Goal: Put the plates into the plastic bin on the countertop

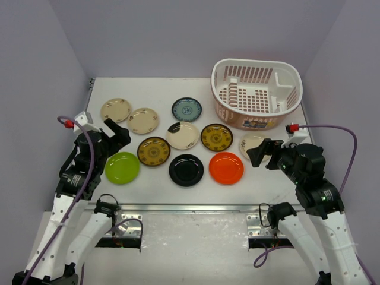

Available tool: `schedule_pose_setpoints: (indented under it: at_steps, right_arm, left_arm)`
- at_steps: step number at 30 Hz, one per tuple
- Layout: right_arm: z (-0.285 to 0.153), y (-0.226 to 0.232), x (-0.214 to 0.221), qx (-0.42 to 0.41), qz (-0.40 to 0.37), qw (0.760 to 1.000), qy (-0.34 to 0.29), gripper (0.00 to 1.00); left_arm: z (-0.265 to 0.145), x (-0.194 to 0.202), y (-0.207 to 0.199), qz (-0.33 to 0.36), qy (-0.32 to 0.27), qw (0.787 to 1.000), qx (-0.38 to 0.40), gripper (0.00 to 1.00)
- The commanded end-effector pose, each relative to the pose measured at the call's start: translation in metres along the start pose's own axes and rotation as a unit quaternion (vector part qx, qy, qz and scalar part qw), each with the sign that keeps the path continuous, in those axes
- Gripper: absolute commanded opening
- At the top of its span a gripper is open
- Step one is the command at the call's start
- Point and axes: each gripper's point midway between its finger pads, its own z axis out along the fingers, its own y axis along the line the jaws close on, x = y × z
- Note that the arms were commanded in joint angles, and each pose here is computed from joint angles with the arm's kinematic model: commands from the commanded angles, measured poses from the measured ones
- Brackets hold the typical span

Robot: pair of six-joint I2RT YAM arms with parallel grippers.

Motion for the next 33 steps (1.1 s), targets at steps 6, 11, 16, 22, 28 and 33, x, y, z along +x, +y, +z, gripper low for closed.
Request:
schedule_pose_setpoints:
  at_steps: [6,11,16,22,28,33]
  right_arm:
    - [0.027,0.028,0.005,-0.079,0.029,0.996,0.025,0.99]
    - [0.037,0.028,0.011,-0.089,0.035,0.995,0.024,0.99]
    - [0.046,0.021,0.013,-0.075,0.036,0.996,0.014,0.99]
    - [0.052,0.019,0.021,-0.079,0.027,0.996,0.021,0.99]
    - [0.053,0.010,0.021,-0.058,0.014,0.998,0.020,0.99]
    - [0.055,0.010,0.020,-0.058,0.013,0.998,0.017,0.99]
  left_arm:
    - [0.013,0.102,0.078,-0.178,0.114,0.953,-0.216,1.00]
    - [0.010,0.128,0.105,-0.170,0.148,0.923,-0.313,1.00]
    - [0.011,0.141,0.127,-0.172,0.143,0.898,-0.379,1.00]
    - [0.028,0.135,0.131,-0.190,0.104,0.891,-0.399,1.00]
    - [0.050,0.145,0.131,-0.198,0.116,0.878,-0.421,0.98]
    - [0.054,0.163,0.141,-0.186,0.143,0.853,-0.467,0.96]
